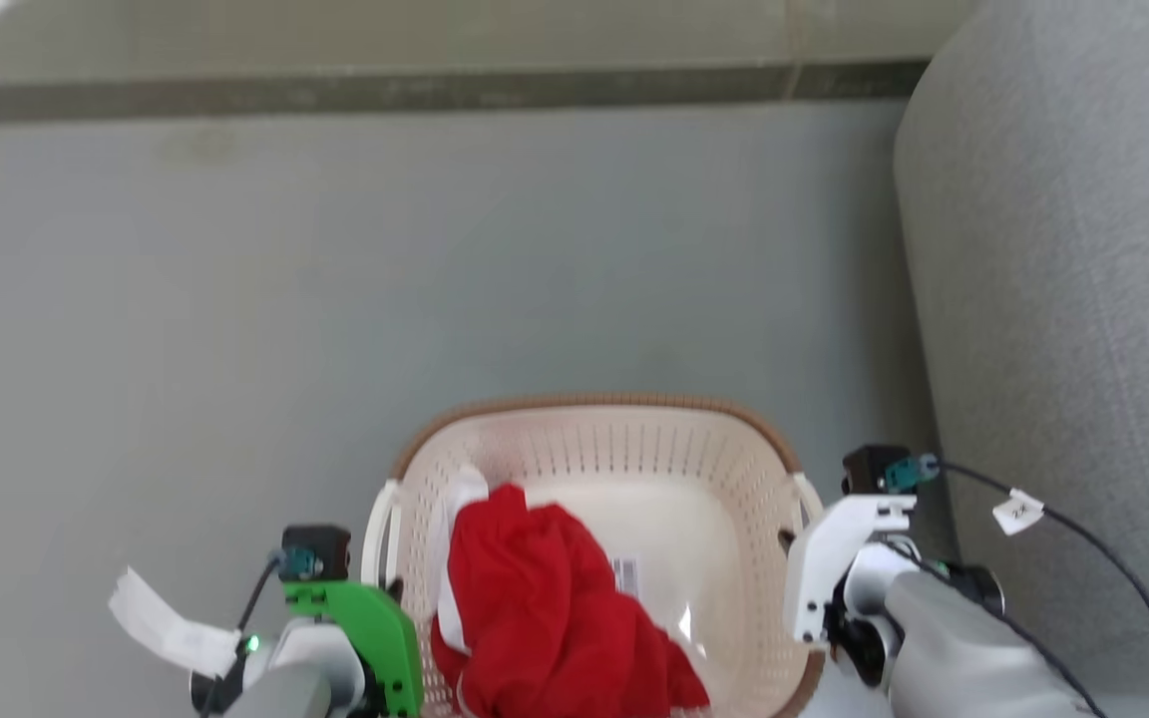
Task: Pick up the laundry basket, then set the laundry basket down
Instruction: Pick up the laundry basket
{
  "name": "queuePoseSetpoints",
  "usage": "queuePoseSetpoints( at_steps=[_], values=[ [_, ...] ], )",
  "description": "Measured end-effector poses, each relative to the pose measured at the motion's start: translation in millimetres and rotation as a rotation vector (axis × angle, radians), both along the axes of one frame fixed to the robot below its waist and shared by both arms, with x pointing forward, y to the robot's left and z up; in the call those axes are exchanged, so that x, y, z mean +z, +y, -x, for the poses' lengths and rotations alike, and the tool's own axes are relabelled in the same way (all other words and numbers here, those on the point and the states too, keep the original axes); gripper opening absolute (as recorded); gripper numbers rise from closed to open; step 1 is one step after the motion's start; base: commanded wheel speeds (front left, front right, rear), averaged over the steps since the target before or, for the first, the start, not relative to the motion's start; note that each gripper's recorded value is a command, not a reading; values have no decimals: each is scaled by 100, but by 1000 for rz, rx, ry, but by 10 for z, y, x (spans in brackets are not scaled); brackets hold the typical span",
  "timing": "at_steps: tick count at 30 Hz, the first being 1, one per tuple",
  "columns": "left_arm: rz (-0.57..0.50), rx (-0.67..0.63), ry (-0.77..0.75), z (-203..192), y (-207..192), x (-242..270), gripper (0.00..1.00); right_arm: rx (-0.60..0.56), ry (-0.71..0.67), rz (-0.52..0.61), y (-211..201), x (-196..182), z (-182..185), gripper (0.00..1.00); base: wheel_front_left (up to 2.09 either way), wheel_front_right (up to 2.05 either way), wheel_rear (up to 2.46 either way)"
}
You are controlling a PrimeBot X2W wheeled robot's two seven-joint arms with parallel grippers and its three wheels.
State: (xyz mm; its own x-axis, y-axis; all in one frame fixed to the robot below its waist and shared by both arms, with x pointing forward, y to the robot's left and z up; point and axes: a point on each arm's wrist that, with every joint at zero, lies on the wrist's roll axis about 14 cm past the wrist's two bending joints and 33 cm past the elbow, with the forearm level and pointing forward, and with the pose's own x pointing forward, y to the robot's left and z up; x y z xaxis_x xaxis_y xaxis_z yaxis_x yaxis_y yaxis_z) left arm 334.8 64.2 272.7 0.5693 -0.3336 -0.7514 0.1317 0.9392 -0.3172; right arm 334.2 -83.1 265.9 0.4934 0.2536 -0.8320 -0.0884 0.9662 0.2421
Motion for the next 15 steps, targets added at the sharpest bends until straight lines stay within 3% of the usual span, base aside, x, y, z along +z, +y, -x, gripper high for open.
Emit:
queuePoseSetpoints(
  at_steps=[9,15],
  values=[
    [-1,-8,-11,348,6,143,0,6,-10,-2,28,160,351,0,0,0,0],
    [5,10,-54,316,28,279,0,15,-64,-2,71,318,315,0,0,0,0]
  ],
)
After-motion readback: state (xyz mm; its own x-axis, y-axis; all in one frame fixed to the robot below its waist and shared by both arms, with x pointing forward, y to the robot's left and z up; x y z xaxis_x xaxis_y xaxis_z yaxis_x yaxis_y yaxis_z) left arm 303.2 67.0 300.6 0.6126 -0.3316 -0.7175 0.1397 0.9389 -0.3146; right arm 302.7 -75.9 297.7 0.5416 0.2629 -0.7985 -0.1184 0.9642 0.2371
